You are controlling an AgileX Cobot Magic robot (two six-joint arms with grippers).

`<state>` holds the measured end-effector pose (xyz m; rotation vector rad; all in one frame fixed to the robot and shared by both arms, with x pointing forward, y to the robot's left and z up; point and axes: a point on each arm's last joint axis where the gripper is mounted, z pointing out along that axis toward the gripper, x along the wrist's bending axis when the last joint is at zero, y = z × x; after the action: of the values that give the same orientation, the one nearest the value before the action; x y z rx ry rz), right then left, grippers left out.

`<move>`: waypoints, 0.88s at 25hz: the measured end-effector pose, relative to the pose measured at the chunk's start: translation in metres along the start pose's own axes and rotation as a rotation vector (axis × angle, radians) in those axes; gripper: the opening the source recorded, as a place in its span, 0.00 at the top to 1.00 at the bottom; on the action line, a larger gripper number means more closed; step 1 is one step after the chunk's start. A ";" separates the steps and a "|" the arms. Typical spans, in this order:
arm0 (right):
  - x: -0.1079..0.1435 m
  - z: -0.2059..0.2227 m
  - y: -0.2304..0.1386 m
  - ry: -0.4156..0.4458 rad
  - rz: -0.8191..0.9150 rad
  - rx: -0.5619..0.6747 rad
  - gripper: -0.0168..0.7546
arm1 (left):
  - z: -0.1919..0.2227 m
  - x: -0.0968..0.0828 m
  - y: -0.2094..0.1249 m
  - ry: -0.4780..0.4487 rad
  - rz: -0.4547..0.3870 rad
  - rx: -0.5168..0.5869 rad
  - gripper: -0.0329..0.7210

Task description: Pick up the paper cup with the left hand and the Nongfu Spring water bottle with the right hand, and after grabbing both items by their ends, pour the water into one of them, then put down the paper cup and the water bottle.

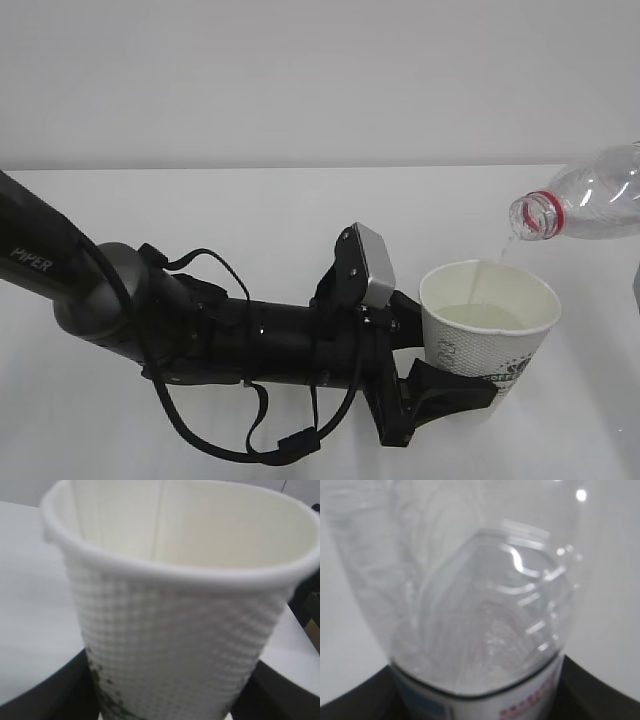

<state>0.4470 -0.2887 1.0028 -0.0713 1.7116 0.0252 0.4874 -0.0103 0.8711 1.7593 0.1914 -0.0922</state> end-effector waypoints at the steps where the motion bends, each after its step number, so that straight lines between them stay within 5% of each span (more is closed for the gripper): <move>1: 0.000 0.000 0.000 -0.001 0.000 0.000 0.41 | 0.000 0.000 0.000 0.000 0.000 0.000 0.29; 22: -0.001 0.000 0.000 -0.012 -0.007 0.000 0.41 | 0.000 0.000 0.000 0.000 0.000 0.000 0.29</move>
<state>0.4471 -0.2887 1.0038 -0.0768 1.6998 0.0205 0.4874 -0.0103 0.8711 1.7593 0.1914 -0.0922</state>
